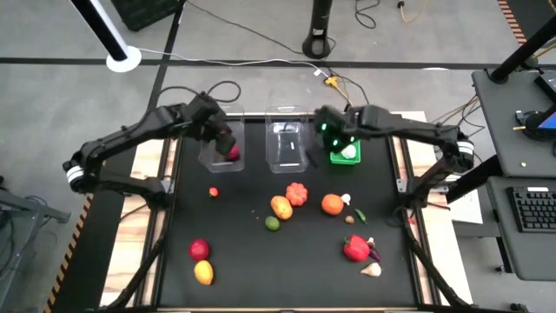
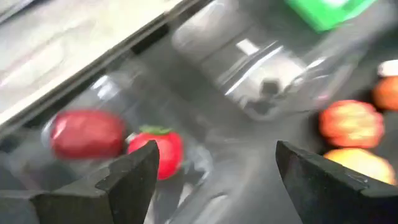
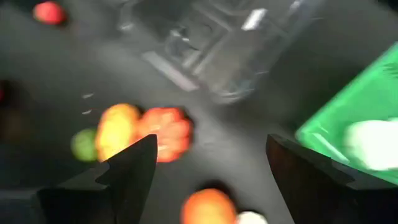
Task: Sort produce into baskets
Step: Put the potato into the right transparent bin
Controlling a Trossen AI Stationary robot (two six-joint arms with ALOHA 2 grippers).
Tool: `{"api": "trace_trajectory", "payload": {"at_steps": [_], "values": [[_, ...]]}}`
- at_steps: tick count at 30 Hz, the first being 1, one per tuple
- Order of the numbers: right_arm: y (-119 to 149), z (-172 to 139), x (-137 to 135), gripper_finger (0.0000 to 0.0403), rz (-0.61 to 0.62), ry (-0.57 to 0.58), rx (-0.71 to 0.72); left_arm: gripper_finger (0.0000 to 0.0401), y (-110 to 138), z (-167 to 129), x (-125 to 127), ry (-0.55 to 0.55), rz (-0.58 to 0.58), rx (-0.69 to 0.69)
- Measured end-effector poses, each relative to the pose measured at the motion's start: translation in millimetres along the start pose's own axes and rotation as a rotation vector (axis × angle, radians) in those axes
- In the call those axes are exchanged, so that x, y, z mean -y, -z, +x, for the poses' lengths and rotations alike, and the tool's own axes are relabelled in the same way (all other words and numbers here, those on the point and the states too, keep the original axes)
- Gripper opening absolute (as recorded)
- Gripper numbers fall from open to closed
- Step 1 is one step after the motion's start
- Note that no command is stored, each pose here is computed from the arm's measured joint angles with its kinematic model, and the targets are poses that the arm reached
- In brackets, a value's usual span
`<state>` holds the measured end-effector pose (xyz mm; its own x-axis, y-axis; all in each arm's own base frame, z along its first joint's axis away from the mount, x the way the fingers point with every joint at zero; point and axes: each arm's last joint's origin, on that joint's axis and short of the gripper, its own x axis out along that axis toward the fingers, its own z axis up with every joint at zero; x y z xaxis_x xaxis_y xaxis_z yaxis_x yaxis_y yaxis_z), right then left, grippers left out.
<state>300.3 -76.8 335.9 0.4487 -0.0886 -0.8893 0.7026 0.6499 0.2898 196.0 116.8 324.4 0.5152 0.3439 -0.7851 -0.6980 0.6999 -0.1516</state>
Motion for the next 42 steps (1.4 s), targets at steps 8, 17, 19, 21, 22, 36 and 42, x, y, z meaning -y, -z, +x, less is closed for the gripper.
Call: {"api": "trace_trajectory", "payload": {"at_steps": [8, 17, 19, 21, 22, 36, 42], "values": [[21.4, 31.0, -64.1, 0.0290, -0.030, -0.156, 0.034, 0.0302, 8.5, -36.0, 20.6, 0.082, 0.015, 0.168], [41.8, 85.5, -101.6, 0.0291, -0.041, -0.145, -0.060, 0.0302, 8.0, -42.6, 20.2, 0.046, 0.027, 0.227], [45.5, 93.9, -109.6, 0.0292, -0.050, -0.140, -0.075, 0.0302, 7.1, -40.7, 20.7, 0.039, 0.037, 0.227], [48.7, 100.3, -116.8, 0.0292, -0.058, -0.135, -0.087, 0.0302, 6.8, -38.0, 21.1, 0.036, 0.042, 0.218], [50.4, 103.9, -119.3, 0.0292, -0.057, -0.125, -0.098, 0.0302, 6.6, -37.1, 21.3, 0.034, 0.042, 0.215], [50.4, 158.3, -136.2, 0.0292, -0.112, 0.082, -0.192, 0.0302, 7.3, -37.6, 21.5, 0.036, 0.051, 0.213], [47.4, 173.0, -142.0, 0.0292, -0.141, 0.152, -0.217, 0.0302, 10.3, -42.2, 20.8, 0.040, 0.055, 0.211]]}}
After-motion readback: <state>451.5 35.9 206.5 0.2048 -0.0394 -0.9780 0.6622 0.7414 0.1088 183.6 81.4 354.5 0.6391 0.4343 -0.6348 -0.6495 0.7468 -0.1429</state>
